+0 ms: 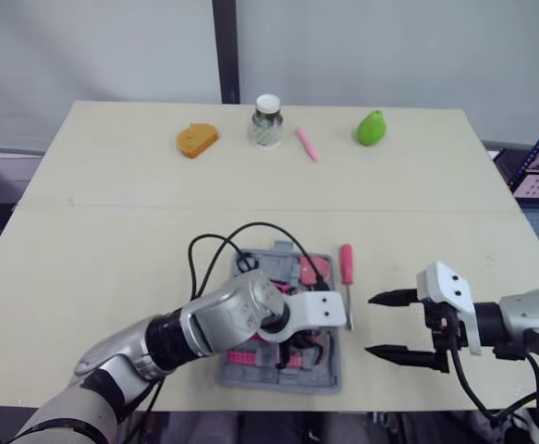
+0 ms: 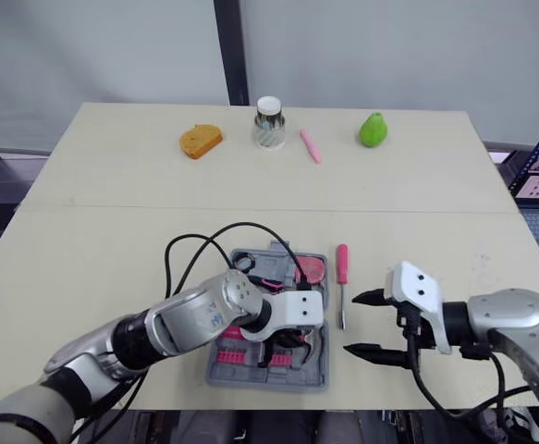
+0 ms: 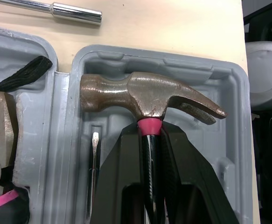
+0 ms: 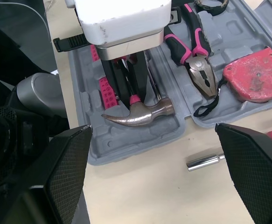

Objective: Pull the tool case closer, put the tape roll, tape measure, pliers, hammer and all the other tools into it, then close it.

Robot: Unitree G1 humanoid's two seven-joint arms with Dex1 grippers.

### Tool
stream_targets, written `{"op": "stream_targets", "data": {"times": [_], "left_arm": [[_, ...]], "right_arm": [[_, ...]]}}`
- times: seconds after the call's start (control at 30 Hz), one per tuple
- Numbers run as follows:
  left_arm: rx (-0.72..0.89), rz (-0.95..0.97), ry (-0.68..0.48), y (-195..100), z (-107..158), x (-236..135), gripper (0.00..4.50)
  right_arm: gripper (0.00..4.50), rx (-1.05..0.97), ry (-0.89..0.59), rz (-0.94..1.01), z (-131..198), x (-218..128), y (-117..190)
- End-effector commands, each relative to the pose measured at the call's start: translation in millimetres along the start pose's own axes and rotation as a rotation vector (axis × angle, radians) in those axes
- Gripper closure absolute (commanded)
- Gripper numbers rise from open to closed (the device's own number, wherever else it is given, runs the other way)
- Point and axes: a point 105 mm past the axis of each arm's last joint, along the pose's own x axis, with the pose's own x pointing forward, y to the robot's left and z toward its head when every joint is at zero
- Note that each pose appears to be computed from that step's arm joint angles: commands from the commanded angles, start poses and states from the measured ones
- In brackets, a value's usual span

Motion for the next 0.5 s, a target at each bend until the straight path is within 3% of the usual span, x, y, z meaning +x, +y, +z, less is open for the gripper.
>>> {"op": "stream_targets", "data": {"times": [0.03, 0.5], "left_arm": [[0.029, -0.016, -0.025, -6.8, 7.3, 0.8, 4.46], [0.022, -0.006, -0.026, -5.7, 7.9, 4.0, 4.46]], "right_arm": [[0.00, -0.029, 0.009, -0.009, 2.3, -7.0, -0.8], [0.00, -0.033, 0.045, -0.007, -4.0, -12.2, -3.2]]}}
